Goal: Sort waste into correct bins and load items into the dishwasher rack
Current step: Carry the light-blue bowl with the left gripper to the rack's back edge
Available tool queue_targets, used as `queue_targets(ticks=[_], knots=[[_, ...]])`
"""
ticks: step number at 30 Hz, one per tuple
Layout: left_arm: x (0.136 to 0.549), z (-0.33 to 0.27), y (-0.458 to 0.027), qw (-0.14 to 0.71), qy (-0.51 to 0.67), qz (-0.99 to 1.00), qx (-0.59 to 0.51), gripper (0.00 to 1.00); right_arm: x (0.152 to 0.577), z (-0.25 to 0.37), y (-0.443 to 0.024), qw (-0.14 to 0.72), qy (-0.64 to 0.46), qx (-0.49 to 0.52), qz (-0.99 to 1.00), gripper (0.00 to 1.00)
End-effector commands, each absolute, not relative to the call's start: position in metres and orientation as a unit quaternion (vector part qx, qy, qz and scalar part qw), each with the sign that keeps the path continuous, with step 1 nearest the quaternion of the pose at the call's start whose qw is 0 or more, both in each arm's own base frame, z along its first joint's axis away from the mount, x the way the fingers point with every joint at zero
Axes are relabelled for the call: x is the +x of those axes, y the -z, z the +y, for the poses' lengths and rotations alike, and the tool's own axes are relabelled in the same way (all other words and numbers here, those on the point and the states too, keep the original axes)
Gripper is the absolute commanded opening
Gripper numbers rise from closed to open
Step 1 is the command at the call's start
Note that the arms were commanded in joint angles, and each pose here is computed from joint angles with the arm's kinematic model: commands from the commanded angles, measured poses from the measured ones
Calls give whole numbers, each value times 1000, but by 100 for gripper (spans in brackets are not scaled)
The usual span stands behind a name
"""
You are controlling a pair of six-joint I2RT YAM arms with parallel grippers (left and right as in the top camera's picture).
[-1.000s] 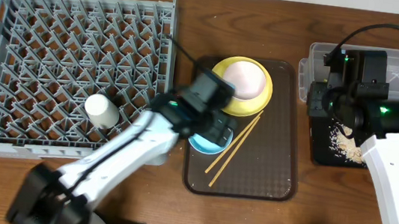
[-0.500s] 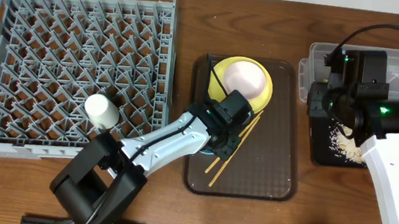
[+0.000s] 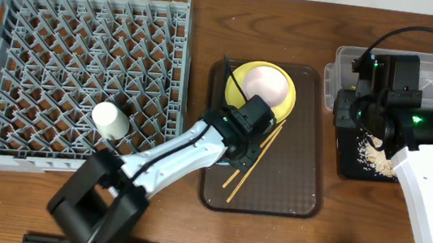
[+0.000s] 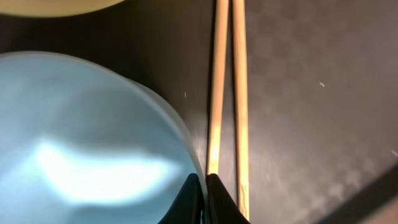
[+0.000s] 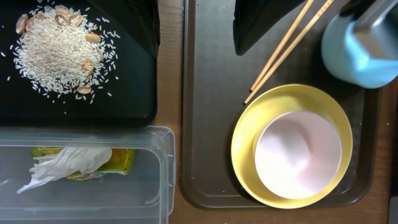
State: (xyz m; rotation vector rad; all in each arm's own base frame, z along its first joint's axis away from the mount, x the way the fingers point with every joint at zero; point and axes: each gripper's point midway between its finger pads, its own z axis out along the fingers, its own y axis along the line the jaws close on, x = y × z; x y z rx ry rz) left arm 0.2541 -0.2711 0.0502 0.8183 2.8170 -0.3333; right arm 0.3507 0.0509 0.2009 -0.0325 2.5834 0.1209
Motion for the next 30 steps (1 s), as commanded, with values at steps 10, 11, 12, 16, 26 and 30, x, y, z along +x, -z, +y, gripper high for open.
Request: queue_targets(ticks=[10,11,12,16,26,30], knots=[[295,-239,-205,272,192,919,209,6,353,47,-206,281,-38,-2,959,36],[301,-229,-212,280,201,918,194,6,353,47,-206,281,-38,-2,959,37],[307,-219,-220,286,217,916,177,6,353,47,-206,281,-38,-2,959,37],[328,-184,-244,283,324,895,122,6,353,47,-206,281,-38,-2,959,36],[372,-78,-274,297,526,796,26,6,353,47,-206,281,-38,-2,959,36],[381,-55,-270,290,579,762,14,6,353,47,-206,281,-38,-2,959,36]])
